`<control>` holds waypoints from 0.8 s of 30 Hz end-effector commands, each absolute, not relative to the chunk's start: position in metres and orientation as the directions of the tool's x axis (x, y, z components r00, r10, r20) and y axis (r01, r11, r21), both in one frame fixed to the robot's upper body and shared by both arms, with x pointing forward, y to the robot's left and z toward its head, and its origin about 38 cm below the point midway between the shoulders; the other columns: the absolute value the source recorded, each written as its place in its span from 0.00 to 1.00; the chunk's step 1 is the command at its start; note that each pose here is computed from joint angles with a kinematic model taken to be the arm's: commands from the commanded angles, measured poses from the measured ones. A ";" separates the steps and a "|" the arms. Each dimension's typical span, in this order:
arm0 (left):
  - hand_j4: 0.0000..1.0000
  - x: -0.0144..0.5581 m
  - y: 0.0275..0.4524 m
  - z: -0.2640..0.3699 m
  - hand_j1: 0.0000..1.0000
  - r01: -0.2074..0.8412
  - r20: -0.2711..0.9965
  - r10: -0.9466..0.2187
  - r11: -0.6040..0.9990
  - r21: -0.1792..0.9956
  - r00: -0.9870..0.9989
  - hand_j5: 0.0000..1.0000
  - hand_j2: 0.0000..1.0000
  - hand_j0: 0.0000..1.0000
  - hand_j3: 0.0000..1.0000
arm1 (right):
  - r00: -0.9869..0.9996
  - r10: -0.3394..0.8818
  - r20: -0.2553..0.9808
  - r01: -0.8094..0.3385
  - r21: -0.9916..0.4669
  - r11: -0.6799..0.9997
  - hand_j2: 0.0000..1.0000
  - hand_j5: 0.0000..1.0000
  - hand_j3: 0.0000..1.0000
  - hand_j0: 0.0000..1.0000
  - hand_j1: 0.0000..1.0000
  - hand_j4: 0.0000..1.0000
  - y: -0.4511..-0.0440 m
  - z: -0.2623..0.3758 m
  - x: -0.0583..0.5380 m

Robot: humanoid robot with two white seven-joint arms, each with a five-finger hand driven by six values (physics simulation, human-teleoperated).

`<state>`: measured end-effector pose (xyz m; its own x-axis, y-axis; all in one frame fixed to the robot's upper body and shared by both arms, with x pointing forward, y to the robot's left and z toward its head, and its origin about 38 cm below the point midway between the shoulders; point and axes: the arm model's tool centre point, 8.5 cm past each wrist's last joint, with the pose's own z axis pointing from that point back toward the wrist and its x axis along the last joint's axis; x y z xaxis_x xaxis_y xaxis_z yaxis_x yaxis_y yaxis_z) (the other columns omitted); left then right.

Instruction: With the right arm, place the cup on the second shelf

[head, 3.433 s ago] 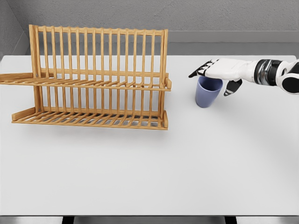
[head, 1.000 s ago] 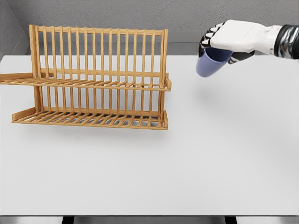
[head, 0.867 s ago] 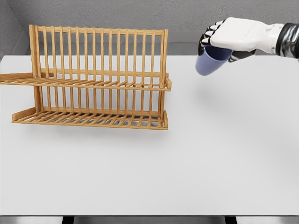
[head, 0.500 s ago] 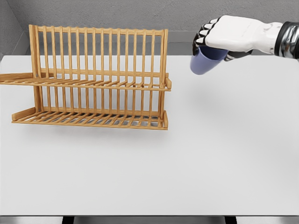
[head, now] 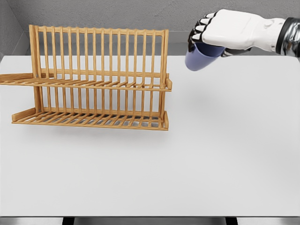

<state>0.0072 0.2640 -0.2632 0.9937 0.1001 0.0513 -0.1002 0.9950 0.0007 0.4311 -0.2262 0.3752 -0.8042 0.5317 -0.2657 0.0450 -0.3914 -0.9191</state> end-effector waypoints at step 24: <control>1.00 0.007 0.264 -0.263 1.00 -0.100 0.051 0.100 0.995 0.001 0.994 1.00 1.00 1.00 1.00 | -0.857 0.440 -0.267 0.106 -0.929 -0.355 0.60 0.60 0.60 0.60 0.60 0.60 -0.197 0.380 0.423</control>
